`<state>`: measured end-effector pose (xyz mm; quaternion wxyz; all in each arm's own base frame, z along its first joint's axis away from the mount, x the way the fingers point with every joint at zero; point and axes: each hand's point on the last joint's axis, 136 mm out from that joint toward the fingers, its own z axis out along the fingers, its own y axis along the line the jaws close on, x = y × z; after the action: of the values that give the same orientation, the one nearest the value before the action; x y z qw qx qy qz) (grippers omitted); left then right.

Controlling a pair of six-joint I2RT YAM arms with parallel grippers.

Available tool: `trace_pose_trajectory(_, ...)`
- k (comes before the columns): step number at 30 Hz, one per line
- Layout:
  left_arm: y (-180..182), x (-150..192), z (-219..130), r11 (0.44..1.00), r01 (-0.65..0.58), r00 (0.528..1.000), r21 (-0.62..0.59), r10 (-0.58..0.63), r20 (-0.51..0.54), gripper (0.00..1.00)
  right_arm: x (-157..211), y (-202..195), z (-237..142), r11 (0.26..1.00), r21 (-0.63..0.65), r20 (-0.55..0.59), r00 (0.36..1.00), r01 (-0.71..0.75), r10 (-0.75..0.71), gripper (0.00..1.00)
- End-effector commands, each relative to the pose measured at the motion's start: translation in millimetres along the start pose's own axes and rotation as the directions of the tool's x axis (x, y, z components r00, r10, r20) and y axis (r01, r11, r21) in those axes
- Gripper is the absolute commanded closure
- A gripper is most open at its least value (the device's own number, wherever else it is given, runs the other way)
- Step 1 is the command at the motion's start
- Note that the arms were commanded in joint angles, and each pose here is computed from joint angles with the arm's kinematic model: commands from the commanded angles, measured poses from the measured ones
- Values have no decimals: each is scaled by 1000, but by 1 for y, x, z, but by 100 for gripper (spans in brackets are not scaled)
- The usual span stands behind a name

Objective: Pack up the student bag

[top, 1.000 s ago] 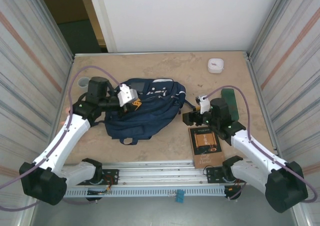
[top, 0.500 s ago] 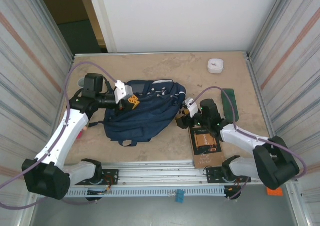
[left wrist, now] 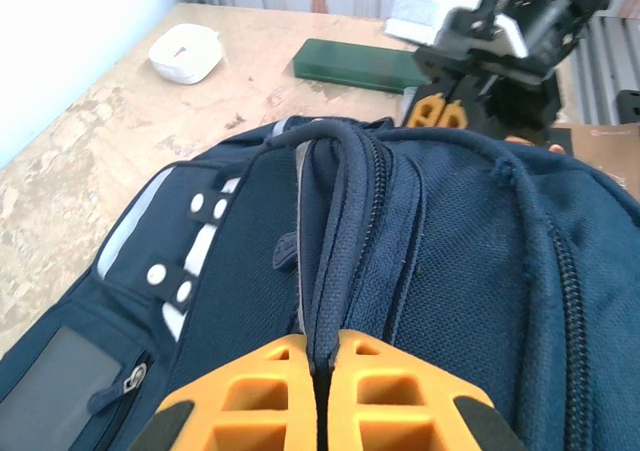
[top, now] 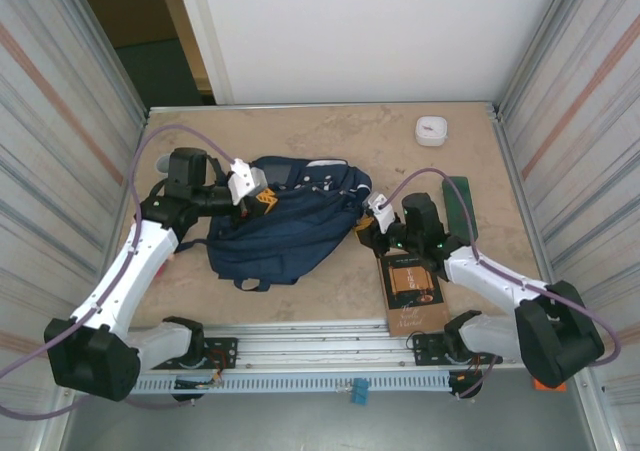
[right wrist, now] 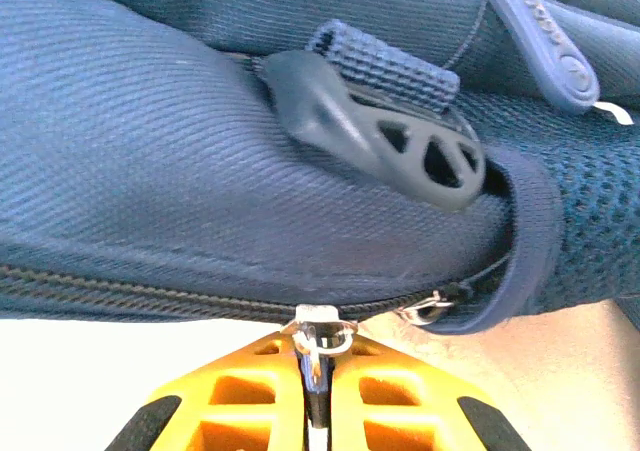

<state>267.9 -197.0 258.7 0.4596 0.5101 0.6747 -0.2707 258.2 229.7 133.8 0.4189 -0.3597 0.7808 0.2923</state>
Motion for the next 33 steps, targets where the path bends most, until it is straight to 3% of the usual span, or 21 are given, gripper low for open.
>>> trace_pose_trajectory(1, 25, -14, -6, 985, -22, 1000, -169, 23, 4, 100, -10, 15, -13, 999, -42, -7, 999, 33, -33, 100)
trace_pose_trajectory(10, 45, -10, 14, 906, 89, 992, -414, -116, -41, 100, -17, 59, -22, 989, -151, -134, 991, 6, -26, 100)
trace_pose_trajectory(20, 61, -5, 39, 820, 155, 974, -551, -219, -53, 100, -24, 123, -13, 940, -329, -238, 971, -91, 11, 100)
trace_pose_trajectory(23, 64, -8, 42, 806, 182, 970, -563, -241, -32, 100, -27, 123, -7, 943, -310, -248, 968, -118, 40, 100)
trace_pose_trajectory(27, 59, -16, 47, 820, 188, 974, -540, -228, -6, 100, -29, 108, 0, 958, -229, -244, 963, -173, 115, 86)
trace_pose_trajectory(33, 51, -19, 48, 838, 194, 976, -510, -216, 17, 100, -31, 84, 5, 943, -179, -204, 949, -279, 242, 83)
